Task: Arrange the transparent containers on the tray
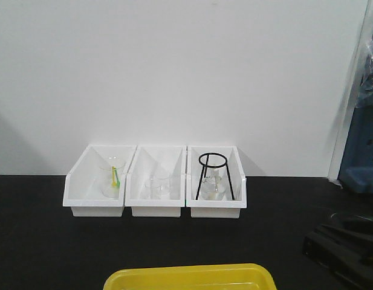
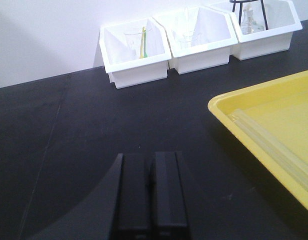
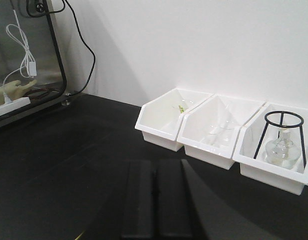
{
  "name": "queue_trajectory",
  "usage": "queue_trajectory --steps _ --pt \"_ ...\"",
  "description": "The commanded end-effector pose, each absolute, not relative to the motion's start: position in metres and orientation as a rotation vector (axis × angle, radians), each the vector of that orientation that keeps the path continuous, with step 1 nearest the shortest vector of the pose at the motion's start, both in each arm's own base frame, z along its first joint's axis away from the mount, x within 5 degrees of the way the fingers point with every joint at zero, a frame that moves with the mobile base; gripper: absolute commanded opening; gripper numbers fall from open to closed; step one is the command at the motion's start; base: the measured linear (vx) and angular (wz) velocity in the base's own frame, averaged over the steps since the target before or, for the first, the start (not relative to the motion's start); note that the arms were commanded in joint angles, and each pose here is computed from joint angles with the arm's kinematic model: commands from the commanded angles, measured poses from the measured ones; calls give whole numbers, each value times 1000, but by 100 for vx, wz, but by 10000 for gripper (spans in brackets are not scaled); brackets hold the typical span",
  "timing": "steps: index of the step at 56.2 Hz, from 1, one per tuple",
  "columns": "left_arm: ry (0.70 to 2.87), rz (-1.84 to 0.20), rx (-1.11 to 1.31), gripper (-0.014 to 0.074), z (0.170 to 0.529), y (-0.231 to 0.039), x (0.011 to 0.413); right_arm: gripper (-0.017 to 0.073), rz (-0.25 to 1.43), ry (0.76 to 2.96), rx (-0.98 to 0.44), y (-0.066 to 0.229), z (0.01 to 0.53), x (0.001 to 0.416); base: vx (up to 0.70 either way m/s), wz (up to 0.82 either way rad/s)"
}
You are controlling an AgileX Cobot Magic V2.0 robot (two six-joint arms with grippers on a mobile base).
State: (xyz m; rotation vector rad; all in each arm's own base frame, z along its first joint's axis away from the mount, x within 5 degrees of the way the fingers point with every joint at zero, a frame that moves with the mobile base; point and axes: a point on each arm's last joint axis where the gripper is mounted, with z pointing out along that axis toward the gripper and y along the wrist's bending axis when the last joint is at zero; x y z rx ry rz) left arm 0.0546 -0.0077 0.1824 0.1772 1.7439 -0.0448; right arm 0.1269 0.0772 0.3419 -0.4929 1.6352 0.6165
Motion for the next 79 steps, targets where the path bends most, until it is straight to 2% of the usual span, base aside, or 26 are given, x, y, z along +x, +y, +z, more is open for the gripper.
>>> queue_trajectory --steps 1,49,58,65,72,79 --pt "1682 -42 169 -7 179 -7 55 -11 577 1598 -491 75 353 127 0 0" --pt "1694 -43 171 -7 178 -8 55 -11 577 1597 -493 75 353 127 0 0" --pt "1694 -43 171 -7 178 -8 55 -11 603 1602 -435 75 353 133 0 0" --pt "1694 -43 171 -7 178 -8 55 -11 542 1539 -397 72 357 142 0 0" --pt "1694 -43 171 -7 178 -8 55 -11 433 1513 -293 64 358 154 0 0" --pt "1694 -43 171 -7 178 -8 55 -11 356 1639 -138 53 347 163 0 0"
